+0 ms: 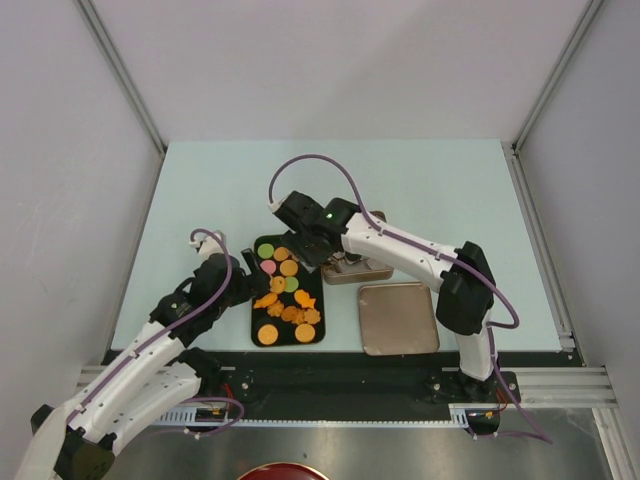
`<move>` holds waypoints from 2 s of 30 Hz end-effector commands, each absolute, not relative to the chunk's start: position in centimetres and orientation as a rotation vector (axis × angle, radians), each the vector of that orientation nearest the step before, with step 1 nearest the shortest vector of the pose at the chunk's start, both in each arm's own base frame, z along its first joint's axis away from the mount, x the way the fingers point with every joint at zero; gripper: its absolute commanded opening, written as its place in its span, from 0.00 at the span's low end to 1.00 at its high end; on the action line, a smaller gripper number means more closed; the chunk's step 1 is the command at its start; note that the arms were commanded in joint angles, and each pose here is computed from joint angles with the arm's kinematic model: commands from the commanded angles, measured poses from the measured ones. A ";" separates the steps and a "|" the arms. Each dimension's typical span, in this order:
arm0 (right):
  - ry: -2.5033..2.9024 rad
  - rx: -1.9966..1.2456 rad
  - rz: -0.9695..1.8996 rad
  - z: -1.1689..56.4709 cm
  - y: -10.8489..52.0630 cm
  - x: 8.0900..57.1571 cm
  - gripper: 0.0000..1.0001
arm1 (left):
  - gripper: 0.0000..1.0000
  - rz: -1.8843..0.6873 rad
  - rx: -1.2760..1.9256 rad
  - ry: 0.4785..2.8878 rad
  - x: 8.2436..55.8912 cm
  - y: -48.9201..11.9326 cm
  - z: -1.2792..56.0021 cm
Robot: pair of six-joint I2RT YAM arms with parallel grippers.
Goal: Pack the cookies
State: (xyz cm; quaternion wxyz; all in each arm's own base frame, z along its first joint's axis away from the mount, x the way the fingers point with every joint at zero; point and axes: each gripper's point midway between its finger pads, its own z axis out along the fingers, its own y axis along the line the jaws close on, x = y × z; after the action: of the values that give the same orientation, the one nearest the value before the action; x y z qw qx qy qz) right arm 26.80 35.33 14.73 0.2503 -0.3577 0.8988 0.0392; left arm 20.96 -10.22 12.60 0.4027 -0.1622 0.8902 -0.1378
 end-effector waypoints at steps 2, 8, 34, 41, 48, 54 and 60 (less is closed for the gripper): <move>2.394 -0.988 0.058 16.8 35.8 28.5 0.56 | 1.00 -0.372 -0.451 2.201 21.5 -10.1 13.8; 2.439 -0.972 0.021 15.3 35.2 29.3 0.57 | 1.00 -0.374 -0.448 2.197 21.5 -10.1 13.9; 2.460 -0.944 0.138 17.1 37.1 28.4 0.57 | 1.00 -0.386 -0.441 2.200 21.5 -10.3 13.6; 2.418 -0.974 0.162 18.7 38.2 26.8 0.57 | 1.00 -0.384 -0.450 2.189 21.5 -10.1 14.0; 2.442 -0.999 0.147 17.7 37.9 25.8 0.57 | 1.00 -0.382 -0.454 2.190 21.4 -10.0 14.0; 2.463 -1.012 0.156 16.7 37.5 24.8 0.57 | 1.00 -0.377 -0.455 2.192 21.3 -9.9 13.9; 2.466 -1.044 0.178 16.2 38.2 23.8 0.57 | 1.00 -0.378 -0.455 2.194 21.4 -10.0 13.9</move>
State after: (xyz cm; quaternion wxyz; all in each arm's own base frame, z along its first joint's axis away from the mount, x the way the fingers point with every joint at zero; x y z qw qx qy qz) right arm 24.74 37.15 13.48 0.2012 -0.3777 0.9033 0.0291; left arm 20.96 -10.13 13.12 0.4110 -0.1657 0.8846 -0.1451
